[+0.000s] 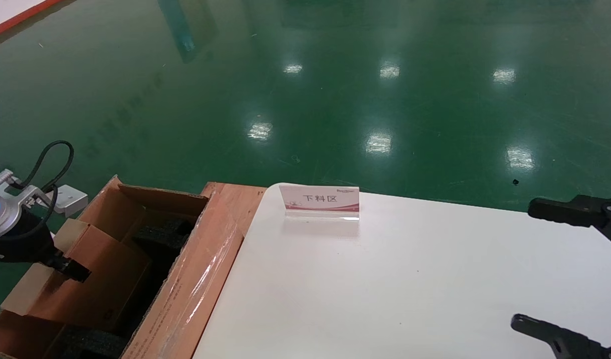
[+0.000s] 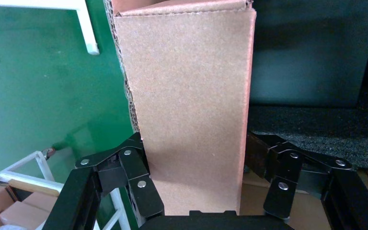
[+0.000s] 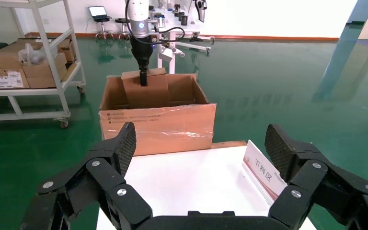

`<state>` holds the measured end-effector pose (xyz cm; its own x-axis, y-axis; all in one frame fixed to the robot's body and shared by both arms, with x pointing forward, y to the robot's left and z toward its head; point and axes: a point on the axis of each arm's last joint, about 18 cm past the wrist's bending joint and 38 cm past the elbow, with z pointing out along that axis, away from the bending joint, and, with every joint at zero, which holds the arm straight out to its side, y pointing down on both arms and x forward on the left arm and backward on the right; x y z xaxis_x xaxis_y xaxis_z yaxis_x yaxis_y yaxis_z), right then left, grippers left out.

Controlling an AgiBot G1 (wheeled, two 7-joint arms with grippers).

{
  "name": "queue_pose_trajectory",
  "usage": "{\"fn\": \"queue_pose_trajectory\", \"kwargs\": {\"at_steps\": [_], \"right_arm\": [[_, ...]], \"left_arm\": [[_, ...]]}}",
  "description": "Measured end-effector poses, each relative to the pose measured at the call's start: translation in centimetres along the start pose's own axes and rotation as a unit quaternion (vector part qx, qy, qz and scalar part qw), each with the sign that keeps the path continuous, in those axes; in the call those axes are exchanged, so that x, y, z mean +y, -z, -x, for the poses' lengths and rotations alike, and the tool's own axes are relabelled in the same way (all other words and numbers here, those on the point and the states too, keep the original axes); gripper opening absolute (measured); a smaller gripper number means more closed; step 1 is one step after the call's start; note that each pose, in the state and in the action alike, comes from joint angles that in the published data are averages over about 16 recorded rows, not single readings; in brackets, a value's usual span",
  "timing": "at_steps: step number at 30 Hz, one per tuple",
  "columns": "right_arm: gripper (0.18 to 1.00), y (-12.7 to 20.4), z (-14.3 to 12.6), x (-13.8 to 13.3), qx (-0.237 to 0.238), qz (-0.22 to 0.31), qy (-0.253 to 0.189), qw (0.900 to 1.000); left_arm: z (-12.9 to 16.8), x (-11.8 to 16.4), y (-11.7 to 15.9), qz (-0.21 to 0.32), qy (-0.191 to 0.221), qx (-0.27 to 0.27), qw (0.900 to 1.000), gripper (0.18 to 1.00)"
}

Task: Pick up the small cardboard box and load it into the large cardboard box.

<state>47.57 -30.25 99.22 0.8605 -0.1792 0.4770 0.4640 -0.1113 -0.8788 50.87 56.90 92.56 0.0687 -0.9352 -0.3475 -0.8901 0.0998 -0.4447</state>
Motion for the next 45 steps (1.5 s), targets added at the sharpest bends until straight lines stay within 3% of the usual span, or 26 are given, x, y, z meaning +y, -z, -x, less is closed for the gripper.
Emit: {"fn": "queue_pose_trajectory", "kwargs": {"at_steps": [13,24,32,38,45], "right_arm": [[1.0,0.0,0.0,0.0,0.0,0.0,0.0,1.0],[1.0,0.0,0.0,0.0,0.0,0.0,0.0,1.0],[1.0,0.0,0.0,0.0,0.0,0.0,0.0,1.0],[1.0,0.0,0.0,0.0,0.0,0.0,0.0,1.0],[1.0,0.0,0.0,0.0,0.0,0.0,0.0,1.0]], "left_arm": [[0.0,0.0,0.1,-0.001,-0.001,0.0,1.0,0.473],[-0.2,-0.3,0.5,-0.006,-0.01,0.0,0.9999,0.696],[-1.1,-2.2,2.5,-0.046,-0.053,0.002,0.9975,0.86],[-3.0,-4.6,5.2,-0.118,-0.114,0.019,0.9863,0.937],[-5.9,-6.9,8.1,-0.219,-0.179,0.06,0.9574,0.986]]}}
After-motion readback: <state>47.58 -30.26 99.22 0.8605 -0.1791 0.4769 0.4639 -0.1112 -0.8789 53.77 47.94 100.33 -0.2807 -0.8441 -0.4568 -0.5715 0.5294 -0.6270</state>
